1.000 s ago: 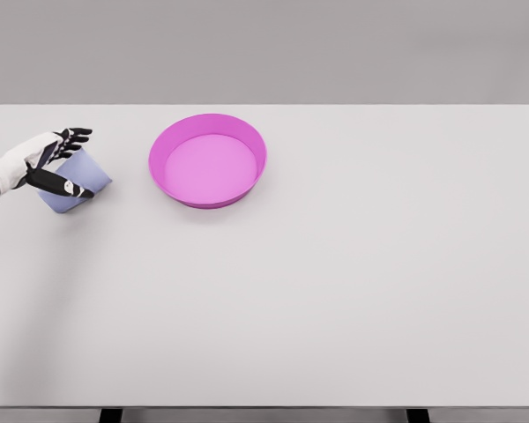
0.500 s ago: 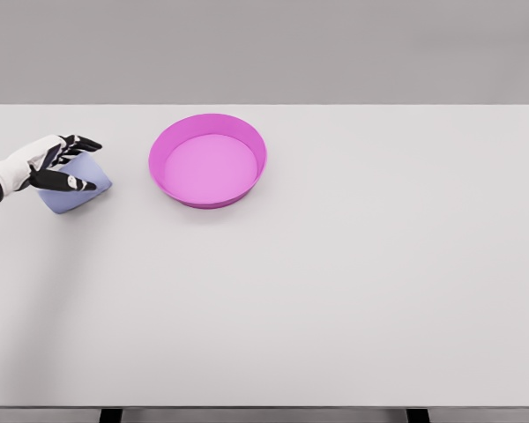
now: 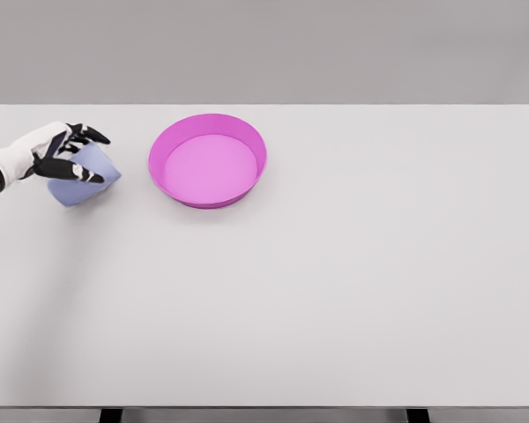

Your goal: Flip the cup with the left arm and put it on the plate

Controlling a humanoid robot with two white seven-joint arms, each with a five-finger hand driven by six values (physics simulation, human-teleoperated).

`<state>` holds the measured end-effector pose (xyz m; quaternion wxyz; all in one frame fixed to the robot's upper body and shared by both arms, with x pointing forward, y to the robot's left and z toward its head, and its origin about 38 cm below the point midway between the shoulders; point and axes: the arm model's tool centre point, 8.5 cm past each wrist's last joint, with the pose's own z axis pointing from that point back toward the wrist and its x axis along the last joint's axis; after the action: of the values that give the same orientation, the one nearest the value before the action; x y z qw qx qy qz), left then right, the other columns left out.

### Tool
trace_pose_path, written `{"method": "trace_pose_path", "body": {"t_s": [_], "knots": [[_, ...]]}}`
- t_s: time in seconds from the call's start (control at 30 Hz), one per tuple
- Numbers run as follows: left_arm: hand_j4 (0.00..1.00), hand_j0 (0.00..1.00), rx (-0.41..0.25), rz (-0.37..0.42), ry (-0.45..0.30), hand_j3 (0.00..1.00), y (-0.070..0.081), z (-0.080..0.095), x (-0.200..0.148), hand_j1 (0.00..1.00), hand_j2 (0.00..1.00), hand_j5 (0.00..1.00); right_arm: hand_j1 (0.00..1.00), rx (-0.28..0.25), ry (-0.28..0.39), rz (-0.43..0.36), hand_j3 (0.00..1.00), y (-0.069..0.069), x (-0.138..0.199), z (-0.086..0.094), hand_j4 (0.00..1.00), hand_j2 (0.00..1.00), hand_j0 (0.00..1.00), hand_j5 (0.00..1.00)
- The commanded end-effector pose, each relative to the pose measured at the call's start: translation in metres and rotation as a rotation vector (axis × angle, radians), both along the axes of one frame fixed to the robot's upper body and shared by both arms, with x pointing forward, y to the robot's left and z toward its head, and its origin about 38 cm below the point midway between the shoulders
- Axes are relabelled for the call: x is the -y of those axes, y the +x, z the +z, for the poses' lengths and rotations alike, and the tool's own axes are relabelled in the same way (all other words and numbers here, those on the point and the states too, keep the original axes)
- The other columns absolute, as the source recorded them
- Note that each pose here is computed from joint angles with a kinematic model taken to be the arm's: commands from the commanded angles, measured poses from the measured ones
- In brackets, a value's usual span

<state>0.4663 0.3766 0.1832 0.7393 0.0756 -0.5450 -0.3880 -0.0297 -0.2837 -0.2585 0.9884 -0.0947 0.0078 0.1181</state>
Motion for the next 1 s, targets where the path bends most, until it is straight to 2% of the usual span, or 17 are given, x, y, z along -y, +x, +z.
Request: {"method": "trace_pose_path", "body": {"t_s": [0.0,0.07,0.2,0.37,0.47,0.7,0.97], "knots": [[0.57,0.57,0.031,-0.033,-0.018,0.57,0.001,0.007,0.006,0.57,0.57,0.57,1.0,-0.001,-0.001,0.0,1.0,0.0,0.0,0.0,1.0,1.0,1.0,1.0],[0.57,0.57,0.045,-0.038,-0.022,0.57,0.003,0.012,0.008,0.57,0.57,0.57,1.0,0.0,0.0,0.0,1.0,0.0,0.0,0.0,1.0,1.0,1.0,1.0],[0.57,0.57,0.106,-0.065,-0.091,0.57,0.008,0.022,0.02,0.57,0.57,0.57,1.0,0.0,0.0,0.0,1.0,0.0,0.0,0.0,1.0,1.0,1.0,1.0],[0.57,0.57,0.136,-0.065,-0.143,0.57,0.01,0.029,0.023,0.57,0.57,0.57,1.0,-0.001,-0.001,0.0,1.0,0.0,0.0,0.0,1.0,1.0,1.0,1.0],[0.57,0.57,0.2,-0.085,-0.185,0.57,0.012,0.037,0.031,0.57,0.57,0.57,1.0,-0.001,-0.001,0.0,1.0,0.0,0.0,0.0,1.0,1.0,1.0,1.0],[0.59,0.59,0.245,-0.11,-0.297,0.59,0.018,0.035,0.061,0.59,0.59,0.59,1.0,0.0,0.0,0.0,1.0,0.0,0.0,0.0,1.0,1.0,1.0,1.0],[0.6,0.6,0.356,-0.162,-0.442,0.6,0.019,0.038,0.092,0.6,0.6,0.6,1.0,0.0,0.0,0.0,1.0,0.0,0.0,0.0,1.0,1.0,1.0,1.0]]}}
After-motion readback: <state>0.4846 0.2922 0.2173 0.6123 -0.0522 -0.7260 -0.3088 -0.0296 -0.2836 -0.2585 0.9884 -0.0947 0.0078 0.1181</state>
